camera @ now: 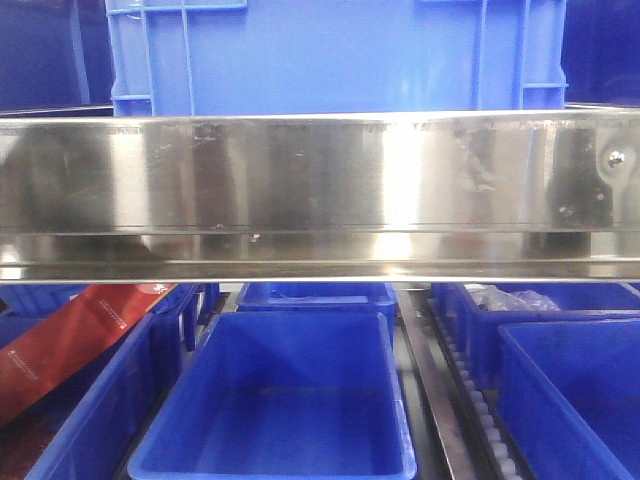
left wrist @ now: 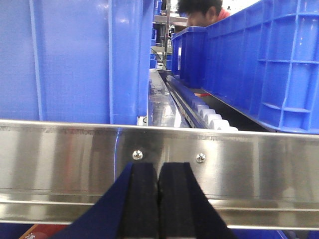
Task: Place cylindrical capacitor in blue bin on shelf
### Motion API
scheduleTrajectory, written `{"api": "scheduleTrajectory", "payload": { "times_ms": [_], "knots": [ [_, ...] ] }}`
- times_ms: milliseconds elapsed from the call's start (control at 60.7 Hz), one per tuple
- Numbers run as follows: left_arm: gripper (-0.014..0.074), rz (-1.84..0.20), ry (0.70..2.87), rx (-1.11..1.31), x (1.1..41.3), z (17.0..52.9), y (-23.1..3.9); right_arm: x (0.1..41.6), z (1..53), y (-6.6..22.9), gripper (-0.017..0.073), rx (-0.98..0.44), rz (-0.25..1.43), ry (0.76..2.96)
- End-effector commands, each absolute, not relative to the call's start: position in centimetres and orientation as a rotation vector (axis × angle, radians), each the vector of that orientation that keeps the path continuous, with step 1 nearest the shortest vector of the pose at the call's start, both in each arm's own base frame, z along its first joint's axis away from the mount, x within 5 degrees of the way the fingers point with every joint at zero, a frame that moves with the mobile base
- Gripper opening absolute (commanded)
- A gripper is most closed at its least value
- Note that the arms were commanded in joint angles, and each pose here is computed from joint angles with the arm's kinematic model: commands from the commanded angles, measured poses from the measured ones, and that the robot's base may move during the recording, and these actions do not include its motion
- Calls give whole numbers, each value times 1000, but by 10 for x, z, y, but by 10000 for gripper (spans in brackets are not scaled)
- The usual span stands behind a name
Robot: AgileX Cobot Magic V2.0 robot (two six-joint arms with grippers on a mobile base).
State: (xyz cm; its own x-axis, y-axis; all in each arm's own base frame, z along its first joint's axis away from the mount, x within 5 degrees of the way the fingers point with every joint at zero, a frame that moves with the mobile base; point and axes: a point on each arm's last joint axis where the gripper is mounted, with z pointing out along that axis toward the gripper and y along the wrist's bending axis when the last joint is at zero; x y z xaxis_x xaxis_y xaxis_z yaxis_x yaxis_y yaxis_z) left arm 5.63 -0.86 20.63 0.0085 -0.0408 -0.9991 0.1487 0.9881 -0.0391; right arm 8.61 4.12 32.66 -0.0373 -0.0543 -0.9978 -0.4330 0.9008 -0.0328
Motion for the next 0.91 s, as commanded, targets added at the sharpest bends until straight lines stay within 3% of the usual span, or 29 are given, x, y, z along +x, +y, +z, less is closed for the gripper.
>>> {"api": "scheduleTrajectory", "payload": {
  "times_ms": [0, 725, 890],
  "knots": [
    [-111, -163, 1519, 77, 56, 210, -9, 86, 328, 40, -162, -383, 309, 1565],
    [-111, -163, 1519, 77, 56, 210, -9, 85, 328, 40, -162, -377, 311, 1565],
    [-111, -163, 1519, 77, 56, 210, -9, 77, 324, 26, -162, -291, 227, 1617]
  ]
}}
